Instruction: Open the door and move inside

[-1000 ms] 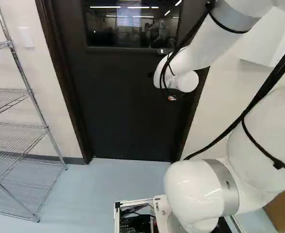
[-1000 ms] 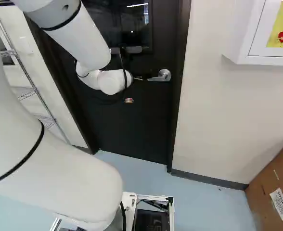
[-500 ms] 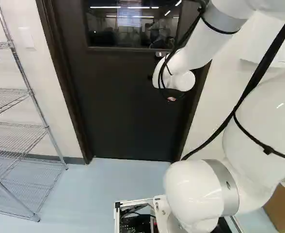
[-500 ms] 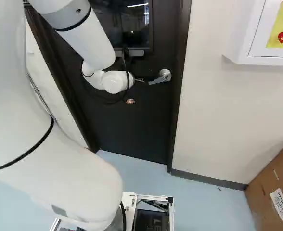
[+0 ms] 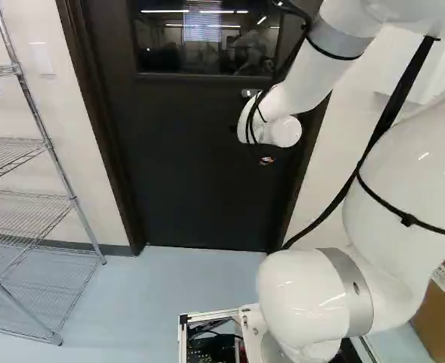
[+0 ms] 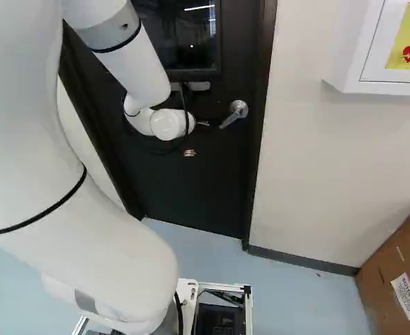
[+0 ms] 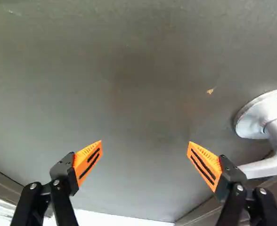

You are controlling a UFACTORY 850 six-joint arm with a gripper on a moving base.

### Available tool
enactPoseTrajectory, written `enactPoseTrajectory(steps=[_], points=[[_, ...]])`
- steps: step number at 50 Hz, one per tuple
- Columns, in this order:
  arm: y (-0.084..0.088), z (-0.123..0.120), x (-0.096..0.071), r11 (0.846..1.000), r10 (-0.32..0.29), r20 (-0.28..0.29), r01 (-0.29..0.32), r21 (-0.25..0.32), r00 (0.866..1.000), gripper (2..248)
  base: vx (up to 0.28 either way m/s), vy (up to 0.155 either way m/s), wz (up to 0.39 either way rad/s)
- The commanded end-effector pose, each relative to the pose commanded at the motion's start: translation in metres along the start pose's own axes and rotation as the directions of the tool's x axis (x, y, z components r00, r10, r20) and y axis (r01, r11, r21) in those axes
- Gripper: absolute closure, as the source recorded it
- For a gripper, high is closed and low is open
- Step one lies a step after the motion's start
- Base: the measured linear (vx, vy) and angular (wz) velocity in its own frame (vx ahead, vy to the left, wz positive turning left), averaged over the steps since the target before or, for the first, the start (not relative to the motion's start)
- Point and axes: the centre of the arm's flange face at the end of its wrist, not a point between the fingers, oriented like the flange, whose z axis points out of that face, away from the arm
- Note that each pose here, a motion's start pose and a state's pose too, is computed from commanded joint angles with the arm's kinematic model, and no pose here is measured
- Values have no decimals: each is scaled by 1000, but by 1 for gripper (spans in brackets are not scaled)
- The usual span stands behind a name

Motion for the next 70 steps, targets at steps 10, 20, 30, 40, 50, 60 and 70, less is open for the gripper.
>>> enactPoseTrajectory(steps=[10, 20, 30, 40, 50, 60, 70], points=[[0, 5, -9, 1000, 0, 24, 0, 0, 1000, 3, 0, 0, 0], [0, 11, -18, 1000, 0, 48, 0, 0, 999, 3, 0, 0, 0], [0, 16, -28, 1000, 0, 72, 0, 0, 997, 3, 0, 0, 0], [0, 22, -37, 1000, 0, 96, 0, 0, 995, 3, 0, 0, 0], [0, 25, -43, 1000, 0, 111, 0, 0, 994, 3, 0, 0, 0], [0, 25, -43, 1000, 0, 112, 0, 0, 994, 3, 0, 0, 0], [1, 13, -44, 1000, 1, 106, 0, -1, 994, 3, 0, 0, 0]])
